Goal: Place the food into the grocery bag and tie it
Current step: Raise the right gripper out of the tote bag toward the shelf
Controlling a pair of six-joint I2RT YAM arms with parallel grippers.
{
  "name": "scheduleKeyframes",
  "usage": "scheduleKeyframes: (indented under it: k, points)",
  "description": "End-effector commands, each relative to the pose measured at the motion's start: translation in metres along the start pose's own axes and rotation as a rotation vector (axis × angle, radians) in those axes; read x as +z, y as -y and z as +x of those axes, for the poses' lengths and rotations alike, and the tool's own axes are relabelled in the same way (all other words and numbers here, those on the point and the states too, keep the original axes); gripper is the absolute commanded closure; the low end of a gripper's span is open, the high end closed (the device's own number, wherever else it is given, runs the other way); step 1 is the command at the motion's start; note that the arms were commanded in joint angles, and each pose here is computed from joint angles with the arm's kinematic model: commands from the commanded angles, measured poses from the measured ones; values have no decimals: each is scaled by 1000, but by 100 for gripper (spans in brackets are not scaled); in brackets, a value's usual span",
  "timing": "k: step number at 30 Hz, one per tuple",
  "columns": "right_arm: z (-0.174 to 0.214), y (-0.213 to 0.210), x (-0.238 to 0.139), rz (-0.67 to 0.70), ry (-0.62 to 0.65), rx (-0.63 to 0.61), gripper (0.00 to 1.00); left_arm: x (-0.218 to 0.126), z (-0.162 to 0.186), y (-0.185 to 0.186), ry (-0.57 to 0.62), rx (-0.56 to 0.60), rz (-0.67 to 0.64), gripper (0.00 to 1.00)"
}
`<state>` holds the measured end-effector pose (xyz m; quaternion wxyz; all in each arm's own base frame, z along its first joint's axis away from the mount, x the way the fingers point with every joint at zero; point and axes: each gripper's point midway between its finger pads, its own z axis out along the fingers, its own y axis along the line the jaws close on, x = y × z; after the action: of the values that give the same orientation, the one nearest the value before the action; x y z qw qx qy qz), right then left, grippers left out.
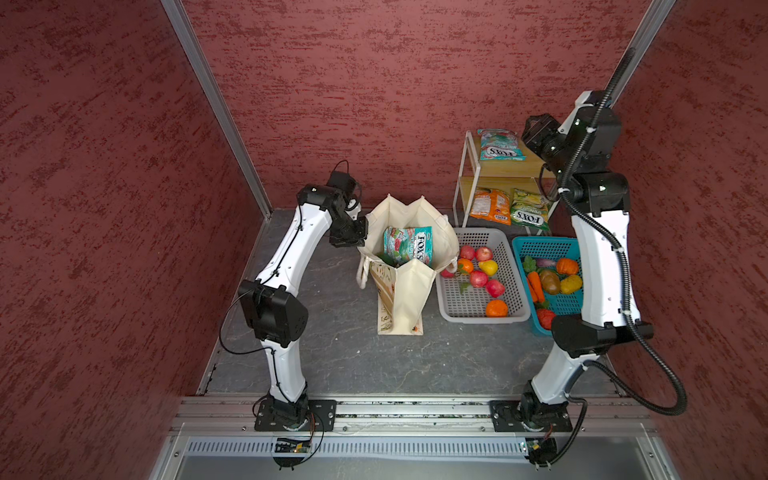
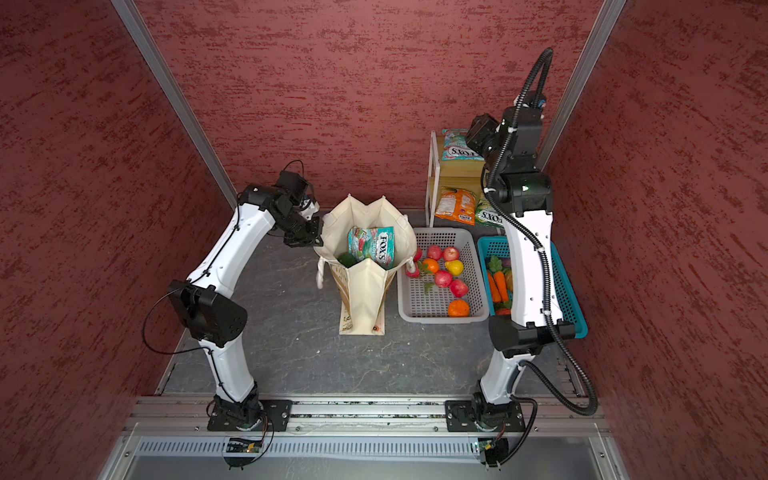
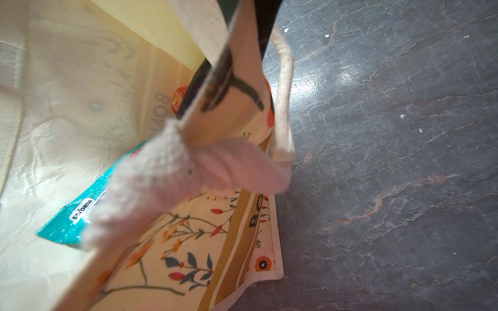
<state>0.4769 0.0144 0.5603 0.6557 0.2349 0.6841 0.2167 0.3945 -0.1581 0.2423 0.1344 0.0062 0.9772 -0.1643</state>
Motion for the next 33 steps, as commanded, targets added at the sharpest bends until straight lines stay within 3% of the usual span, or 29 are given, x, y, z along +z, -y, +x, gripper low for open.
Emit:
scheduleKeyframes:
  k: [1, 11, 33]
  points:
    - [-22, -2, -6, -64, 23, 126, 44, -2, -11, 6, 33, 7, 16, 98]
    - [-8, 67, 20, 73, -69, 328, 44, -3, -10, 7, 31, 11, 18, 98]
    - [56, 109, 81, 141, -193, 589, 41, -4, -8, 6, 40, 7, 19, 98]
